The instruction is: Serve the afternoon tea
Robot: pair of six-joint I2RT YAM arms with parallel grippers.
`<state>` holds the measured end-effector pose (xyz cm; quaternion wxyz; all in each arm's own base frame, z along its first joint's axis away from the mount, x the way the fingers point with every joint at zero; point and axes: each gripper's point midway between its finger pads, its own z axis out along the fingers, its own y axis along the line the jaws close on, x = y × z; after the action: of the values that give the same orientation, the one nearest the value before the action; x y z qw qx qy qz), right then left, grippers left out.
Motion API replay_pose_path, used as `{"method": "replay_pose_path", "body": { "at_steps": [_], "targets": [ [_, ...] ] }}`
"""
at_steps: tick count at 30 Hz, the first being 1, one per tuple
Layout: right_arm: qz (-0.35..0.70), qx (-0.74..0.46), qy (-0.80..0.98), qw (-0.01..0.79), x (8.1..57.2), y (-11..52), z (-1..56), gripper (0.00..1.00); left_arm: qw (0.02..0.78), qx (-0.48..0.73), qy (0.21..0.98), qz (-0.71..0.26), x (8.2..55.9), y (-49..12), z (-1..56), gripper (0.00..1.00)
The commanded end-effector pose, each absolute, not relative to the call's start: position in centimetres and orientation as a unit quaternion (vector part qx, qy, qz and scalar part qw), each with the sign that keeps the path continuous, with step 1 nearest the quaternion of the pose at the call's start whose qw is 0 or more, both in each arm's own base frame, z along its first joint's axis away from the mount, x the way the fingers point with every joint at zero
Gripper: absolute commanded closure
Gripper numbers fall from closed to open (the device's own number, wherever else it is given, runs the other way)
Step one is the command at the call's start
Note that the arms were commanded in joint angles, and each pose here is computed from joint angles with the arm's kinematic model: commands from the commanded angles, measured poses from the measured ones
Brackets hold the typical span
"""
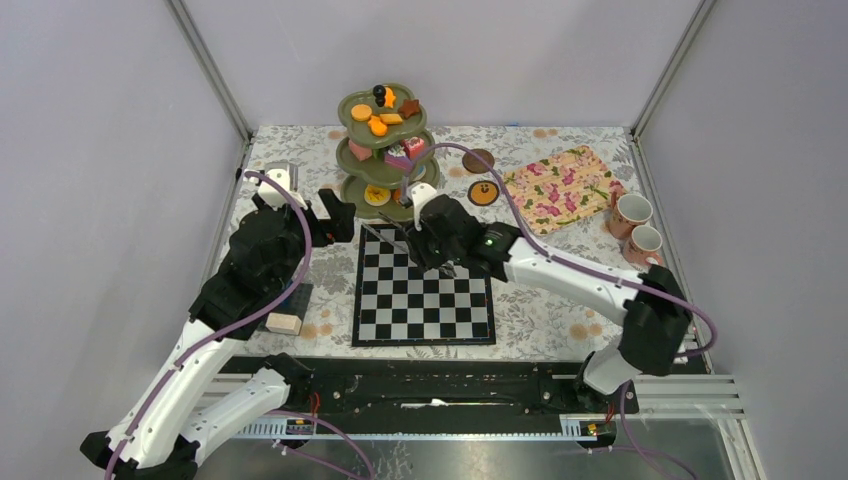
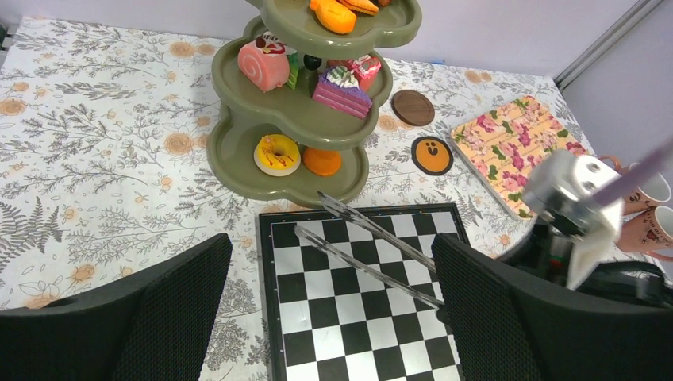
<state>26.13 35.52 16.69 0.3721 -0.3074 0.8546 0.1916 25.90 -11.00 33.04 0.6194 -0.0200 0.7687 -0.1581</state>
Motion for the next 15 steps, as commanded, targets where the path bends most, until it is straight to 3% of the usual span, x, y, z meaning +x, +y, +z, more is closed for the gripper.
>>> {"method": "replay_pose_path", "body": {
  "at_steps": [1, 7, 15],
  "targets": [
    [0.196, -0.302, 0.833, 0.42, 25.6, 33.4, 18.8, 0.54, 0.638, -0.032, 0.748, -0.181, 26.2, -11.4, 34.9, 0.01],
    [0.153, -0.256, 0.839, 0.456, 25.7, 27.6, 18.3, 0.55, 0.635, -0.036, 0.749, -0.187, 26.2, -11.6, 34.8, 0.01],
    [0.12, -0.106, 0.865, 0.476, 29.7, 18.3, 17.4, 0.58, 0.63, -0.033, 0.754, -0.182, 26.7, -11.9, 34.2, 0.01]
  ]
}}
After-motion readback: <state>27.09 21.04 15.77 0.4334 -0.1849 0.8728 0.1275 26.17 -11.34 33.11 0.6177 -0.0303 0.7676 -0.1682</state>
